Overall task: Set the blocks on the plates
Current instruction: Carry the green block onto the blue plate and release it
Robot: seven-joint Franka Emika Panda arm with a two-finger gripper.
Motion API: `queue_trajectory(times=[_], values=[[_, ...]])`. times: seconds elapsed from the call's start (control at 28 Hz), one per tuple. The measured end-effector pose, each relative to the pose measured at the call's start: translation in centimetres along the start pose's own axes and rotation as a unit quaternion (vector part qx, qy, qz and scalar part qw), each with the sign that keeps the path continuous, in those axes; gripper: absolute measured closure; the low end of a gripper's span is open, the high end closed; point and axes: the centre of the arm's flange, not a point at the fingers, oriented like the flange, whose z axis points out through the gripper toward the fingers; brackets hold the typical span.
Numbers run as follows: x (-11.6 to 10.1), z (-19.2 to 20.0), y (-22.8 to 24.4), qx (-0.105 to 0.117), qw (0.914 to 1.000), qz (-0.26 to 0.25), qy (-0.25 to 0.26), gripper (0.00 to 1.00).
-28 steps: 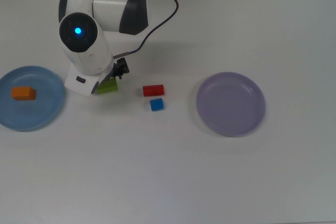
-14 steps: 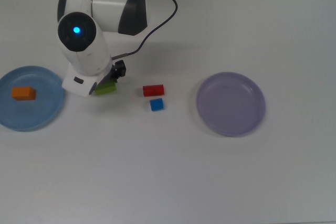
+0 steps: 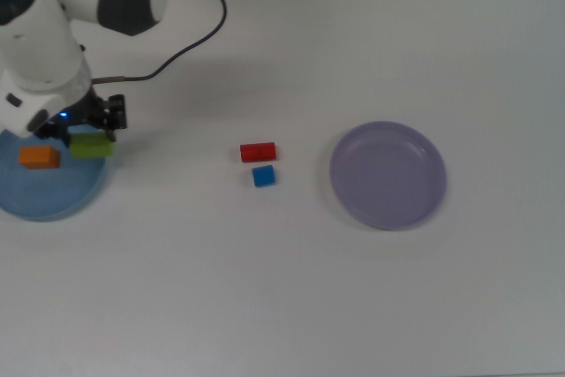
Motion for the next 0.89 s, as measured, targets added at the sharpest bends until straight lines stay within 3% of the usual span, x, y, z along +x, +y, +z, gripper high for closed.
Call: queue_trajectory(times=[0.39,0.89], values=[[1.3,4.1,1.7,-0.01,0.9989,0.009,0.046,0.33],[0.4,4.1,4.0,-0.021,0.9982,0.026,0.049,0.33]])
